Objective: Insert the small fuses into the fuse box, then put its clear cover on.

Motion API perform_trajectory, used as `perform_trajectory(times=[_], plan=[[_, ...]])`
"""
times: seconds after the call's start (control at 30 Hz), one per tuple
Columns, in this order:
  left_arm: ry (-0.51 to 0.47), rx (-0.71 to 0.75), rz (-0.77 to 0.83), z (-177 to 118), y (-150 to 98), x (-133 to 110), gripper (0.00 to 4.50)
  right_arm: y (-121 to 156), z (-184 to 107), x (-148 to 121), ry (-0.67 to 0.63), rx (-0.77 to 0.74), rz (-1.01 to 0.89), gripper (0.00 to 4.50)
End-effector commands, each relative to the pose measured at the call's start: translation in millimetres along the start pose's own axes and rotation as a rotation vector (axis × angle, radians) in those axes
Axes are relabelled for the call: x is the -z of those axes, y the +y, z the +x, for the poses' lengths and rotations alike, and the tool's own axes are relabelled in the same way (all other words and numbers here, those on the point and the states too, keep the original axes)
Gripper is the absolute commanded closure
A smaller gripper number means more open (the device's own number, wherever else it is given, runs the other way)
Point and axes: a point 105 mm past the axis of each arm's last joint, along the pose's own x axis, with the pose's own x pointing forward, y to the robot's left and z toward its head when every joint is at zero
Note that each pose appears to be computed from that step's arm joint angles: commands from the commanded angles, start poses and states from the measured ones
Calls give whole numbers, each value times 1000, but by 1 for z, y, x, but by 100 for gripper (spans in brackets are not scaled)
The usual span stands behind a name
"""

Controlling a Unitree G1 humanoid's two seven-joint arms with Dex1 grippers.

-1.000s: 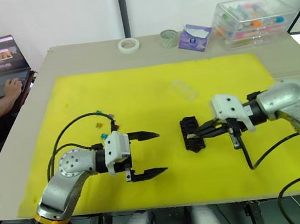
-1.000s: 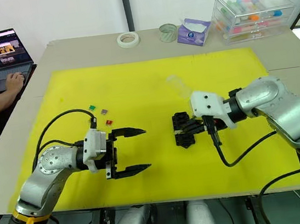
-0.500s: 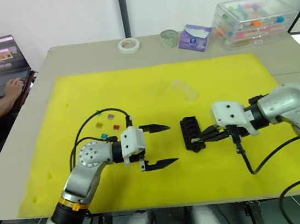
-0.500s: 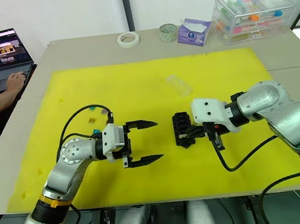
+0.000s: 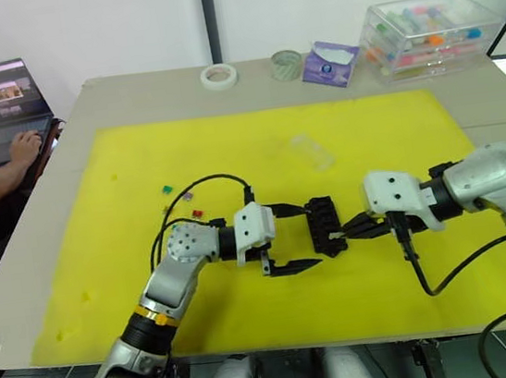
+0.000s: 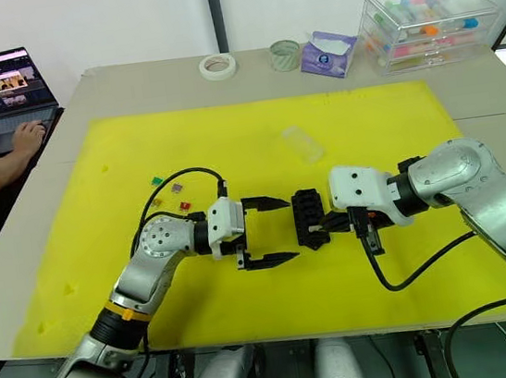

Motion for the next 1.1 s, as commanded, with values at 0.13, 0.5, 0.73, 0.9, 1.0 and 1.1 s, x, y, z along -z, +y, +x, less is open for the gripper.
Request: perform_trajectory(times=[0.13, 0.5, 0.73, 0.9, 1.0, 1.1], plan=[[-14, 10, 42, 7, 2, -5, 2, -1, -1, -7, 3, 13, -51, 450], [-9, 27, 64, 10, 2, -2, 2, -2, 1, -5, 8, 17, -53, 450], [-7, 31, 73, 10, 2, -2, 2, 0, 5, -1, 15, 18, -45, 450], [-7, 33, 76, 11, 1, -2, 2, -3, 5, 2, 32, 41, -40, 450], [-7, 31, 77, 10, 2, -2, 2, -3, 5, 3, 34, 39, -35, 450], [-7, 31, 79, 10, 3, -2, 2, -1, 6, 4, 40, 32, -34, 450]])
